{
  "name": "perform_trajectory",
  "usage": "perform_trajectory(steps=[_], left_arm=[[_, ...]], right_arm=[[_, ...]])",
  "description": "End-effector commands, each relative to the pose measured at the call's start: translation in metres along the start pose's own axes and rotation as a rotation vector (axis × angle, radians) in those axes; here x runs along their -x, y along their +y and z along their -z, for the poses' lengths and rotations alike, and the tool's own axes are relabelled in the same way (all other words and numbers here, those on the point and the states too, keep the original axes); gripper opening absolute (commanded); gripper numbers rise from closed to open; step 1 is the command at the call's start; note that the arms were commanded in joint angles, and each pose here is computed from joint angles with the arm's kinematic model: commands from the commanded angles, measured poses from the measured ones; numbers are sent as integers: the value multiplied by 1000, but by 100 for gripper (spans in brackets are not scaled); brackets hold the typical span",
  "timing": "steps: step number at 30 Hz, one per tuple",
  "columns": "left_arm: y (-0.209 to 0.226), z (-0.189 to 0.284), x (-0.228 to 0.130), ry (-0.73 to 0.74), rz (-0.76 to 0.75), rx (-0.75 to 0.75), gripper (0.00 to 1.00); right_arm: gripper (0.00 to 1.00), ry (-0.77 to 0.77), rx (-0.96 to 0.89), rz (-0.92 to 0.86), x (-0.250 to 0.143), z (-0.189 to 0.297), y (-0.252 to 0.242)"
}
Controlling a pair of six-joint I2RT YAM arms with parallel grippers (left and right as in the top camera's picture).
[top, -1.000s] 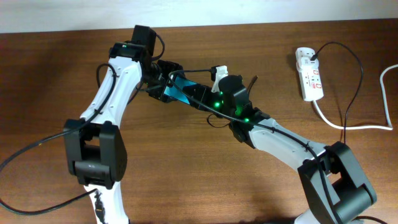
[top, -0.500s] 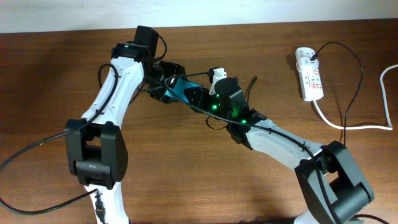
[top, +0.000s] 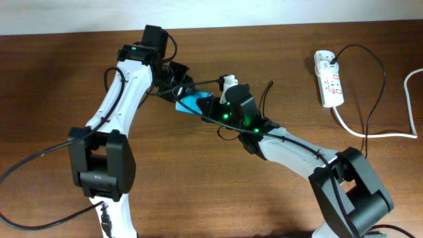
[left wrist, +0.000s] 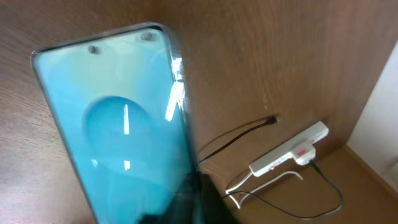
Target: Plug charger to phone and switch on socket
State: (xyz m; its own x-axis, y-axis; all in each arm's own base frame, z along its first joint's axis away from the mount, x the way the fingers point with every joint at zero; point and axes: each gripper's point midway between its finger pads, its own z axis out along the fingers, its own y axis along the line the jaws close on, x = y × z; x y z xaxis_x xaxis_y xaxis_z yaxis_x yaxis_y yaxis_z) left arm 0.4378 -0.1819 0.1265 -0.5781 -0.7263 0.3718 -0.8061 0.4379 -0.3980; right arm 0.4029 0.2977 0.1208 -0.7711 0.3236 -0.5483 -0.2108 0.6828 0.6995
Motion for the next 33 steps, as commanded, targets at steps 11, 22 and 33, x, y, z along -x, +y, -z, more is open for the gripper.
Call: perform_trajectory(steps=[11,22,33], left_arm=[[-6,42,44,-38,-234,-116,11],[-75,66,-1,128,-821,-545,33],[-97,24,-29,363,-1011,-786,31]], right_arm=[[4,-237,48,-18,112,75,-5],[4,-332,161,-288,169,153,-12],[4,-324,313,-562,179,100,-42]])
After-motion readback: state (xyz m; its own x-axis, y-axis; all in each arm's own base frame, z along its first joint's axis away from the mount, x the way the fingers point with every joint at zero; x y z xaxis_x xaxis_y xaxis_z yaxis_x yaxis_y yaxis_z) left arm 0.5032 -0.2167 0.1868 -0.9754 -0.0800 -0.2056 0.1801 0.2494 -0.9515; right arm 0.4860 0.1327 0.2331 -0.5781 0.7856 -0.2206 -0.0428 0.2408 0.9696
